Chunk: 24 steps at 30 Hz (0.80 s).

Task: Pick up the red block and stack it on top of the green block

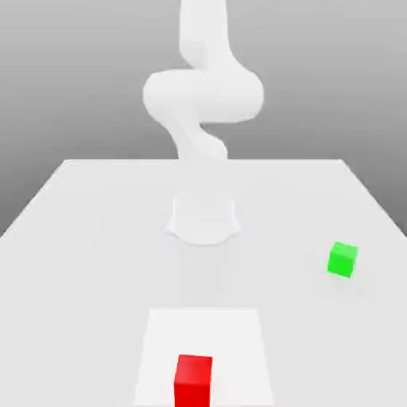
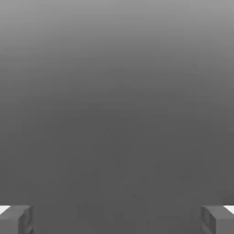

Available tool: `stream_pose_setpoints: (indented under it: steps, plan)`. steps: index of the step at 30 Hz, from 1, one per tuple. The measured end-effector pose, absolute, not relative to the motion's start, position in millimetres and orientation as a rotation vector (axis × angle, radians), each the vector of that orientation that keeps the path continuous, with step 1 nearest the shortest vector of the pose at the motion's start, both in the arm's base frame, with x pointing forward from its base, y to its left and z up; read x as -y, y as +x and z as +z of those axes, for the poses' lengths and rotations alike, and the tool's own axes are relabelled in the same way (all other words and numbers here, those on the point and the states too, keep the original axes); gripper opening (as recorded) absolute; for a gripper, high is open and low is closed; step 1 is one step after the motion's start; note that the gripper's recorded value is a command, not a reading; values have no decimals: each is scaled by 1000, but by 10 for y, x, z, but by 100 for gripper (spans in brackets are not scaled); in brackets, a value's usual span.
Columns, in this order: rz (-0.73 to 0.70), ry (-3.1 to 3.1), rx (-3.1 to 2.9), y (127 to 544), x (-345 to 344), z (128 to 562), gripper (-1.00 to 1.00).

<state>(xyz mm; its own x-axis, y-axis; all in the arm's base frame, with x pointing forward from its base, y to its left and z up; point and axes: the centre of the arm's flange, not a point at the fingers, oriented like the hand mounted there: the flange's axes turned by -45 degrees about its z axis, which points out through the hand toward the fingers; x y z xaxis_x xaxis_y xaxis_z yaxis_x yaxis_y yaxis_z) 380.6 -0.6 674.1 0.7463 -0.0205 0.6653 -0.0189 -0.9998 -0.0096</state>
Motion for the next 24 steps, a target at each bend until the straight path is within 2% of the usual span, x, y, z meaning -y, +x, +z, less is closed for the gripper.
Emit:
stream_pose_setpoints:
  steps: [6,12,18,24]
  plan:
    - [-857,-3026,-62,4481,36,5730,0]
    - [-594,-3090,-90,4881,75,4628,0]
    - [-328,-3128,-117,5011,115,3476,0]
    - [-58,-3139,-143,4870,135,2338,0]
